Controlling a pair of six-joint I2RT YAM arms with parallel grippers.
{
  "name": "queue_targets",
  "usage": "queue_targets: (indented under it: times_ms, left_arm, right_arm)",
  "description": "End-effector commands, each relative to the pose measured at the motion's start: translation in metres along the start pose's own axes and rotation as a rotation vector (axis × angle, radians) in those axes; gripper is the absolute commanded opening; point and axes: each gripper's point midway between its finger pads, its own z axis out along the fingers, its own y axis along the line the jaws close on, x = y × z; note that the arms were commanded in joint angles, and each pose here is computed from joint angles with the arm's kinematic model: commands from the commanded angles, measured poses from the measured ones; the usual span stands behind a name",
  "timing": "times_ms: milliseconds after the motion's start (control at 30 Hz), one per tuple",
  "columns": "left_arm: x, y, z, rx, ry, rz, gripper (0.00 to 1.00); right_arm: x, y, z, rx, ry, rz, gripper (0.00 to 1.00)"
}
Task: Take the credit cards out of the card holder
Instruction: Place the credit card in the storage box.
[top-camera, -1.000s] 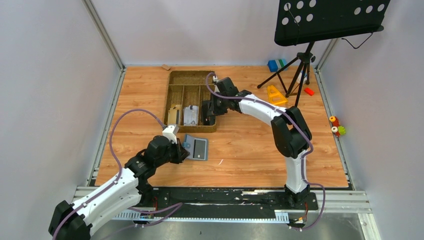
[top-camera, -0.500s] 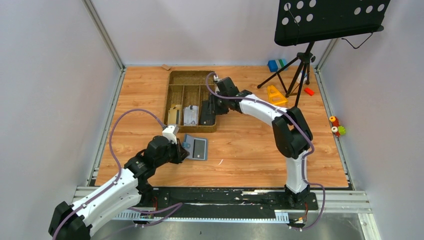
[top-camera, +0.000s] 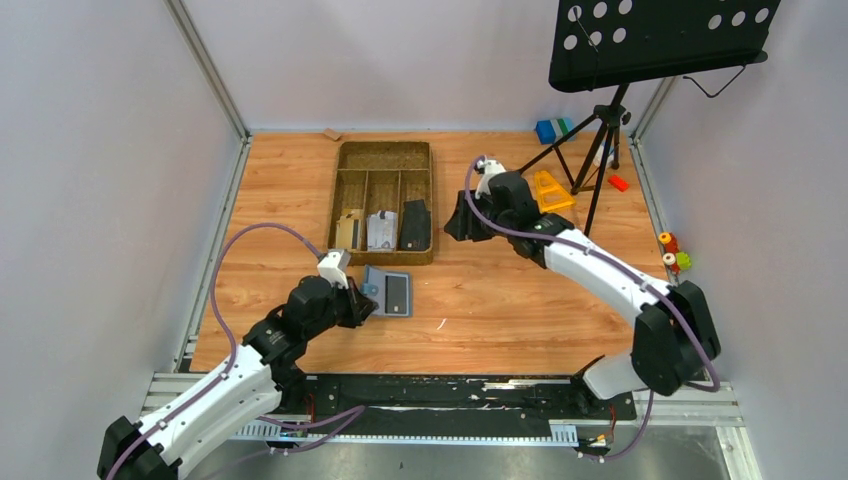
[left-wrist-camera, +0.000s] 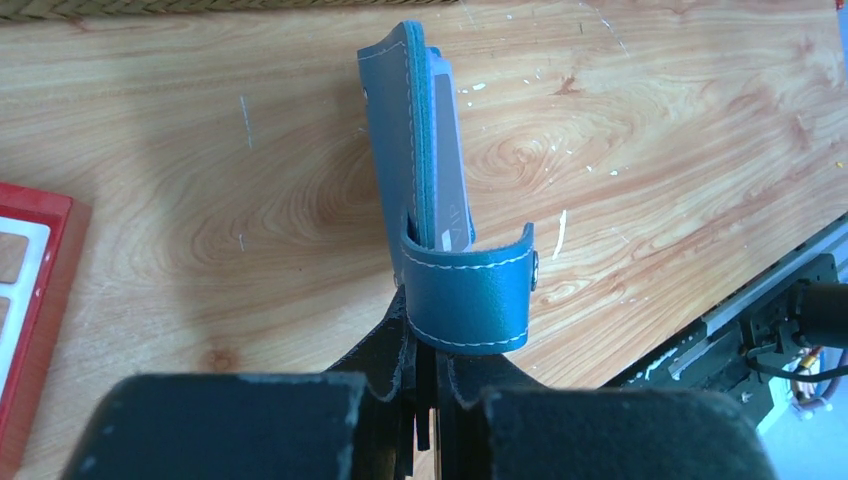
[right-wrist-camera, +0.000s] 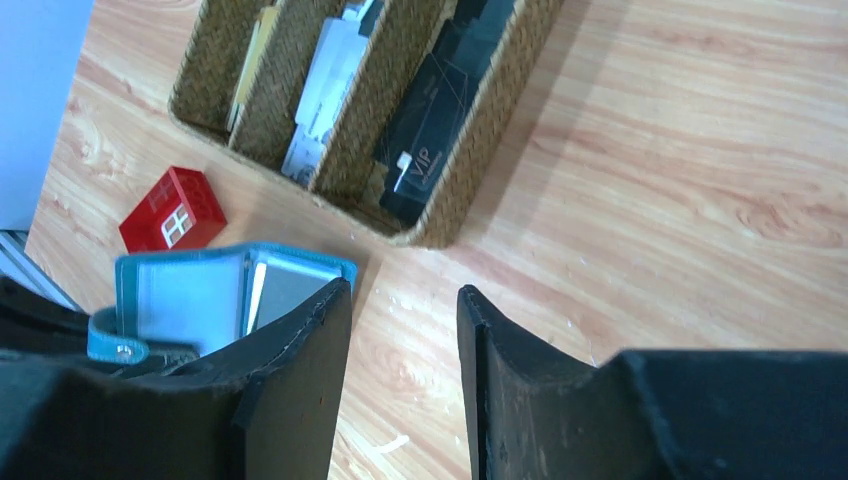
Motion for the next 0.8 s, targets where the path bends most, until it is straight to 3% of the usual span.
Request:
queue_targets:
  times_ms: [0,267,533,767]
  left_arm:
    - [-0.006,-0.01,0.002,0.045,-0.03,-0.062,0.0]
    - [0.002,-0.014,0.004,0.088,-0.006,-0.035,0.0]
    - [0.005,-0.03,0.002,0.178,0.023,0.003,0.0]
    - [0.003,-0.045,0.003,0.28,-0.018,-0.065,0.0]
  right_arm:
    - [-0.003,0.0,-0.026,-0.028,-0.102,-0.021,0.44]
    - [0.036,-0.004,-0.069,-0.082,-0.146,0.013,0.47]
    - [0.078,-0.001,-0.083,-0.167,-0.116,0.098,0.52]
    - [0.111,-0.012,-0.091,-0.166,-0.111,0.202,0.9]
